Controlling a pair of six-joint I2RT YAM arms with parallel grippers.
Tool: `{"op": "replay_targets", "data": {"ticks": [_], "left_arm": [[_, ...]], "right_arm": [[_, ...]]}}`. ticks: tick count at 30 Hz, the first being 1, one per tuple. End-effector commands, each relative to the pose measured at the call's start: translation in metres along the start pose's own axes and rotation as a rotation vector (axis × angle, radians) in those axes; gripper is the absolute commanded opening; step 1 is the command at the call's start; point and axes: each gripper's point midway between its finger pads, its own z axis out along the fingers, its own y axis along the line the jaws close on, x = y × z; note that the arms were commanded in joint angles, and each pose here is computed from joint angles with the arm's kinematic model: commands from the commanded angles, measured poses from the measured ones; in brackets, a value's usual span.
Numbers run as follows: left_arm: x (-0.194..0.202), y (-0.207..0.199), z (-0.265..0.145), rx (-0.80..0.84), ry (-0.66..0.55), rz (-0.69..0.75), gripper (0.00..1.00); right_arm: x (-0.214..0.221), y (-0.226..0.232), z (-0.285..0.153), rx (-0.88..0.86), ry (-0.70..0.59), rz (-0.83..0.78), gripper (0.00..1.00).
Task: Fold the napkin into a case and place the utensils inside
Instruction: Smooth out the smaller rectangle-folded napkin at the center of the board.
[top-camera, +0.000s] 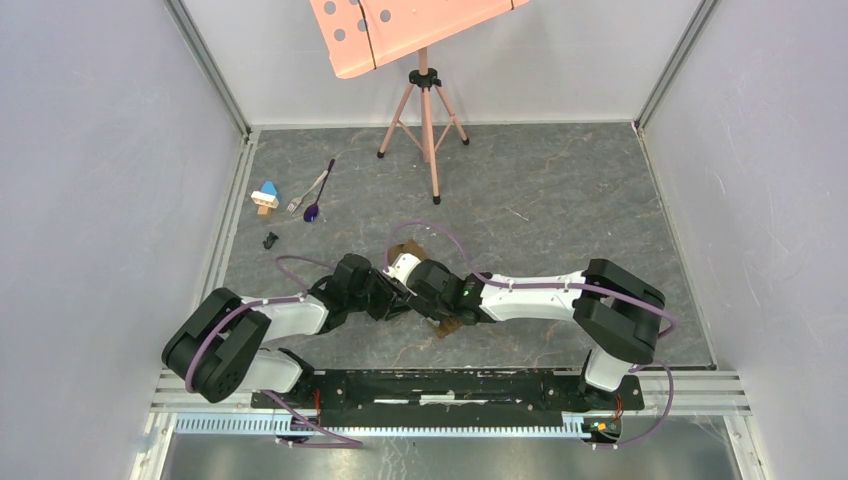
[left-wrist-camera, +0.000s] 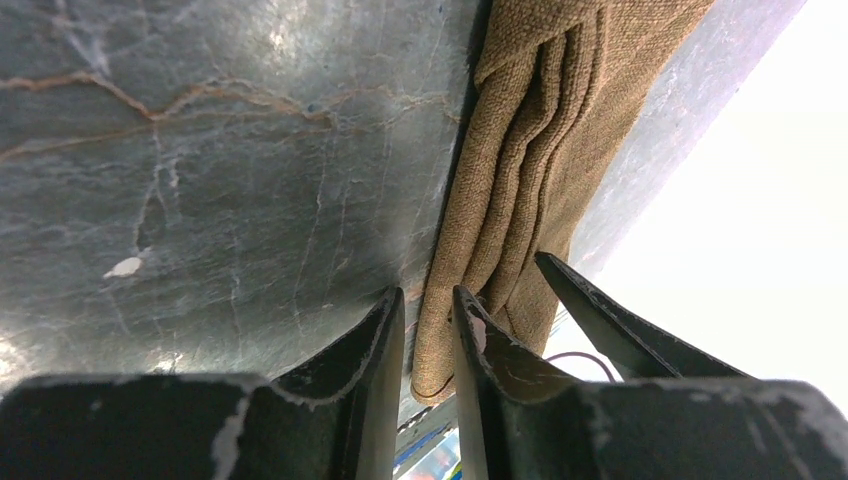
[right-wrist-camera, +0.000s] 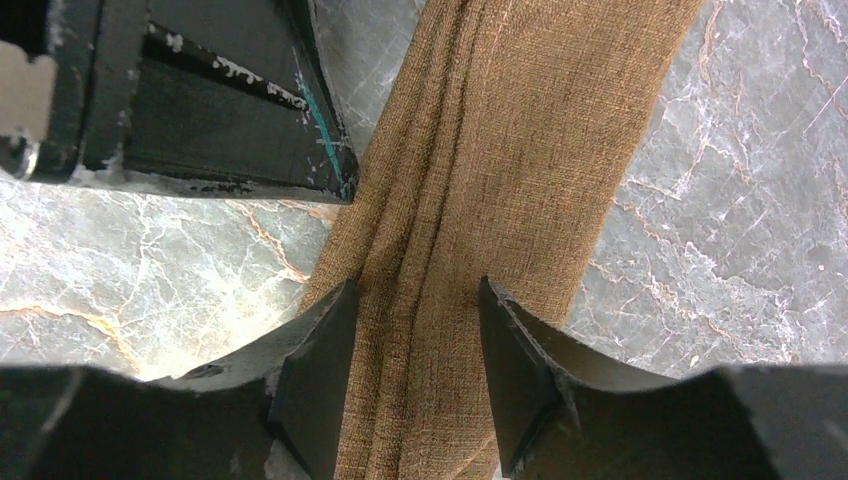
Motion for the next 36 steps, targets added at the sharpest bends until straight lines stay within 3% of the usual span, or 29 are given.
{"op": "replay_targets", "data": {"ticks": [1, 11, 14, 22, 27, 32, 36], "left_arm": [[-0.001, 0.012, 0.003, -0.039, -0.025, -0.053, 0.31], [-0.002, 0.019, 0.004, -0.057, -0.033, -0.055, 0.31], [0.0, 0.017, 0.005, -0.054, -0.026, -0.052, 0.31], [0.003, 0.021, 0.005, -0.066, -0.021, -0.055, 0.28], [0.007, 0.023, 0.008, -0.077, -0.017, -0.048, 0.27], [0.009, 0.029, 0.013, -0.078, -0.014, -0.065, 0.19], [0.009, 0.03, 0.016, -0.077, -0.019, -0.071, 0.14]], "right_arm": [[-0.003, 0.005, 0.004, -0.004, -0.02, 0.015, 0.56], [-0.016, 0.003, -0.009, 0.008, -0.064, 0.021, 0.61], [-0.008, 0.0, -0.003, 0.036, -0.038, 0.017, 0.58], [-0.002, -0.002, 0.005, 0.061, -0.03, 0.016, 0.41], [-0.013, -0.004, -0.002, 0.062, -0.057, 0.037, 0.21], [-0.029, 0.007, -0.014, -0.01, -0.1, 0.082, 0.01], [-0.033, 0.017, -0.017, -0.065, -0.108, 0.126, 0.0]]}}
